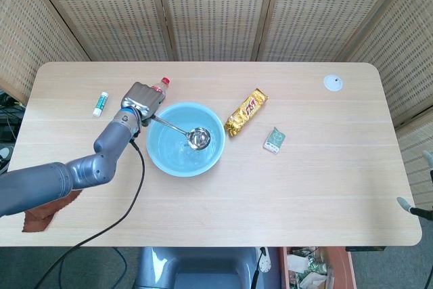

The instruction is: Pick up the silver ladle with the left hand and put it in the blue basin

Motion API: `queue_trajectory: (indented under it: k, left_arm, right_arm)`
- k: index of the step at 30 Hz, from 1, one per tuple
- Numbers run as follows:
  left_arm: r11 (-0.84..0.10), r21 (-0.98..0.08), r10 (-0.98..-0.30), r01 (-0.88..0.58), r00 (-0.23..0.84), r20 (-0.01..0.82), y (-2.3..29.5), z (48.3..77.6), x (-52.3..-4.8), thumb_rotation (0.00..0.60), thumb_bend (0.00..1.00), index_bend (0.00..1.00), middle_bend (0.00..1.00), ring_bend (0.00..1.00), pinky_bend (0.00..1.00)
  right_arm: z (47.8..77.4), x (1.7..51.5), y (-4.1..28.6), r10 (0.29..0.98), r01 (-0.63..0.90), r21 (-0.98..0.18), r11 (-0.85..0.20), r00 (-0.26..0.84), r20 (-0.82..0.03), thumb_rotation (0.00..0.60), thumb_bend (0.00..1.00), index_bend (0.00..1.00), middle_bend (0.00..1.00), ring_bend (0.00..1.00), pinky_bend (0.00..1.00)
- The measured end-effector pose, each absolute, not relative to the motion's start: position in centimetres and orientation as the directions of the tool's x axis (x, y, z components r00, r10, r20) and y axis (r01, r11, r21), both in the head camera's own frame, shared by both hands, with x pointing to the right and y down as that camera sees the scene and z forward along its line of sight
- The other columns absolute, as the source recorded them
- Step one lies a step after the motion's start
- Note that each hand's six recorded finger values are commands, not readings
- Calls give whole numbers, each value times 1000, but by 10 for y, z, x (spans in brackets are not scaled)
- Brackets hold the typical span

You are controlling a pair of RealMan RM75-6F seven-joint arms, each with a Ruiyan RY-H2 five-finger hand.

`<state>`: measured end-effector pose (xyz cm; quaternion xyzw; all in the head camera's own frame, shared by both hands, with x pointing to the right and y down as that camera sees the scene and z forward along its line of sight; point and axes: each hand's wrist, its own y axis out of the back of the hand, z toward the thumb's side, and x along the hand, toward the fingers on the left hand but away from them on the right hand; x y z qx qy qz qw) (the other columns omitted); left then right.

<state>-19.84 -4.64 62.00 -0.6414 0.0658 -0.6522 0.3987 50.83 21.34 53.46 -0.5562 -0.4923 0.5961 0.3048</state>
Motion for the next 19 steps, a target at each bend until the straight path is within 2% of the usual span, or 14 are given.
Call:
queue_trajectory:
  k: [19]
  left_arm:
    - [-701,-554,-582,450,87,808,-42,590,-197,600,740,994,1000,974,1000]
  right_arm:
    - [533,508,214,912,191,-926,-327,-192,-362,600,0,0,0,0,0]
